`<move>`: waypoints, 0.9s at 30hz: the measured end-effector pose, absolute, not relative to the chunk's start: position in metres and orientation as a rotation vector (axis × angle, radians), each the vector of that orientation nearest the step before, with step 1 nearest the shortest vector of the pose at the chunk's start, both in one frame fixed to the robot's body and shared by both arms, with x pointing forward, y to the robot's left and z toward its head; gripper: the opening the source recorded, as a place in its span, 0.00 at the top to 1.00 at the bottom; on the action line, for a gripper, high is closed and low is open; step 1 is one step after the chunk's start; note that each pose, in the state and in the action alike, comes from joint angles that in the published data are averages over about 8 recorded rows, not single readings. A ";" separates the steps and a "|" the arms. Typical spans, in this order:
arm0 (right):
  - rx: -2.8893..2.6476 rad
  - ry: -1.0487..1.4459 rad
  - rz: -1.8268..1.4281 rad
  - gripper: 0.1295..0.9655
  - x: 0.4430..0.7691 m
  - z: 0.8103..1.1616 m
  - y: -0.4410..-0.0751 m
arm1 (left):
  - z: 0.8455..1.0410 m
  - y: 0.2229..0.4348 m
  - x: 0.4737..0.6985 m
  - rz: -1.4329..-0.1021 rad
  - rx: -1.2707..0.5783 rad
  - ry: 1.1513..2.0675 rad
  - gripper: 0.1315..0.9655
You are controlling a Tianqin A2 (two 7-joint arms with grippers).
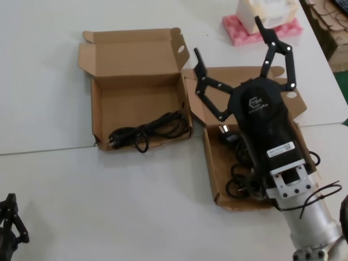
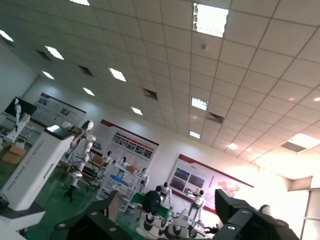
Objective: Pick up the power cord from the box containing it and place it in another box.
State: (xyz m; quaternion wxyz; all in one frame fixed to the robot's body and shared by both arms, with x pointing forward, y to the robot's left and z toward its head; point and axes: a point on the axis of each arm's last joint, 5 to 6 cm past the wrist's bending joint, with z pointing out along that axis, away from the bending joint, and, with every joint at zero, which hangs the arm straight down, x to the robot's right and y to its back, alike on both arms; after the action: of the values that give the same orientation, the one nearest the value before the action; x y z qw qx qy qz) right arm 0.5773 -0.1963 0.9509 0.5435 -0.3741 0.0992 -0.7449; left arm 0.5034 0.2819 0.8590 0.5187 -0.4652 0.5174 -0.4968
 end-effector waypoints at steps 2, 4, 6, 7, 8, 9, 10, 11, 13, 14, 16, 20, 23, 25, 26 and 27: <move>-0.882 0.238 -1.764 0.41 0.573 0.953 -0.199 | 0.859 0.282 0.503 -1.192 -1.116 1.241 0.96; -0.886 0.253 -1.757 0.35 0.573 0.953 -0.199 | 0.859 0.282 0.503 -1.192 -1.116 1.241 0.96; -0.895 0.278 -1.747 0.31 0.573 0.952 -0.199 | 0.859 0.282 0.503 -1.192 -1.116 1.242 0.96; -0.901 0.291 -1.741 0.29 0.573 0.952 -0.198 | 0.859 0.282 0.503 -1.192 -1.116 1.242 0.96; -0.906 0.306 -1.735 0.27 0.574 0.951 -0.198 | 0.859 0.282 0.503 -1.192 -1.116 1.242 0.96; -0.912 0.321 -1.728 0.24 0.574 0.951 -0.198 | 0.859 0.282 0.503 -1.192 -1.116 1.242 0.96; -0.917 0.337 -1.721 0.22 0.574 0.950 -0.197 | 0.859 0.282 0.503 -1.192 -1.117 1.242 0.96; -0.923 0.353 -1.713 0.20 0.574 0.949 -0.197 | 0.859 0.282 0.503 -1.192 -1.117 1.242 0.96; -0.935 0.388 -1.696 0.15 0.574 0.948 -0.197 | 0.859 0.282 0.503 -1.192 -1.117 1.243 0.95; -0.941 0.405 -1.687 0.13 0.574 0.947 -0.197 | 0.858 0.282 0.503 -1.192 -1.117 1.243 0.94; -0.953 0.440 -1.669 0.13 0.575 0.946 -0.197 | 0.858 0.282 0.503 -1.192 -1.117 1.243 0.93; -0.974 0.511 -1.629 0.10 0.575 0.942 -0.197 | 0.858 0.282 0.503 -1.192 -1.118 1.244 0.90; -0.989 0.563 -1.597 0.07 0.574 0.940 -0.198 | 0.858 0.282 0.503 -1.192 -1.118 1.244 0.87; -0.998 0.598 -1.575 0.04 0.574 0.938 -0.199 | 0.858 0.281 0.503 -1.192 -1.118 1.244 0.83; -1.002 0.616 -1.563 0.03 0.574 0.937 -0.199 | 0.858 0.281 0.503 -1.192 -1.119 1.245 0.81; -1.006 0.633 -1.552 0.03 0.574 0.936 -0.200 | 0.858 0.281 0.503 -1.192 -1.119 1.245 0.80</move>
State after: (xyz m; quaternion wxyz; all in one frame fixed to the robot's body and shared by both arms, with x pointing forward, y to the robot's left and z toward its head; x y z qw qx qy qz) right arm 0.5737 -0.1999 0.9356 0.5593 -0.4266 0.2685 -0.6581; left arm 0.5031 0.2814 0.8578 0.5171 -0.4660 0.5185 -0.4966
